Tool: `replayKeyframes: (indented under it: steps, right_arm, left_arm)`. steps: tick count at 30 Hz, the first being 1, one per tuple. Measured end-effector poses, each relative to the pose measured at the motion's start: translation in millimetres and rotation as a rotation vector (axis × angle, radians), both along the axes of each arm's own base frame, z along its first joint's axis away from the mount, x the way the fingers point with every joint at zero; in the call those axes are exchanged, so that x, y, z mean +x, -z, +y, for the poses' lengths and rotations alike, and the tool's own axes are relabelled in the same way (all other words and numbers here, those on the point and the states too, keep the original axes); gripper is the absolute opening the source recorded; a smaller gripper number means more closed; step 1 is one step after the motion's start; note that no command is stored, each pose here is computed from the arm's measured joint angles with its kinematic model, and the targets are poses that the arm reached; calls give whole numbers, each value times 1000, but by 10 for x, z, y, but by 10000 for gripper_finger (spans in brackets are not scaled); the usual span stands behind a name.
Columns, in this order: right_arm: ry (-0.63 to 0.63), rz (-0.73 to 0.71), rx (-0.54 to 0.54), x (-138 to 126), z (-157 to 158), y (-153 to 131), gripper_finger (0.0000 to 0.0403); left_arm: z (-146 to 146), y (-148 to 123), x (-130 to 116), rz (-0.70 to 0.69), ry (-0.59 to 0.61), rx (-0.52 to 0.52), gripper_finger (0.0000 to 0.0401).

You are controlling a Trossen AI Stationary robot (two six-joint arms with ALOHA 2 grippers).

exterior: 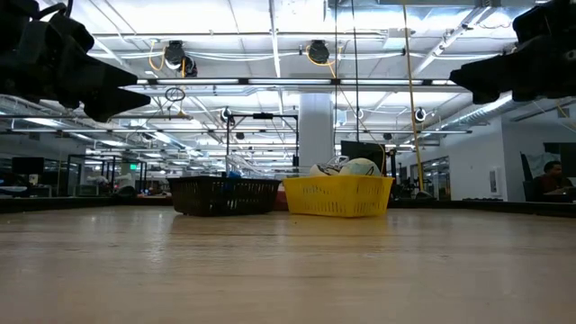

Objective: Pick & Place Food Item
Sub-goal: Return to Home Position

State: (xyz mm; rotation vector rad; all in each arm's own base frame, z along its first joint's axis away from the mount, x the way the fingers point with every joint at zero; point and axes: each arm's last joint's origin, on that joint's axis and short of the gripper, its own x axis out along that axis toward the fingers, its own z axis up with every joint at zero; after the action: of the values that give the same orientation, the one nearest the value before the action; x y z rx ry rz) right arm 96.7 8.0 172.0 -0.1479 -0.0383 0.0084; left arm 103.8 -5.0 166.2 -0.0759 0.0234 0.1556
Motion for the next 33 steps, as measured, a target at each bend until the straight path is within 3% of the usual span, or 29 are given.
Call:
replayKeyframes:
  steps: [6,20,33]
  right_arm:
    - [-29,23,59,15,10,25,130]
    - [-27,19,58,16,9,22,130]
    - [-27,19,58,16,9,23,130]
  left_arm:
    - [0,0,0,0,0,0,329]
    - [0,0,0,0,0,0,313]
    - [0,0,0,0,0,0,330]
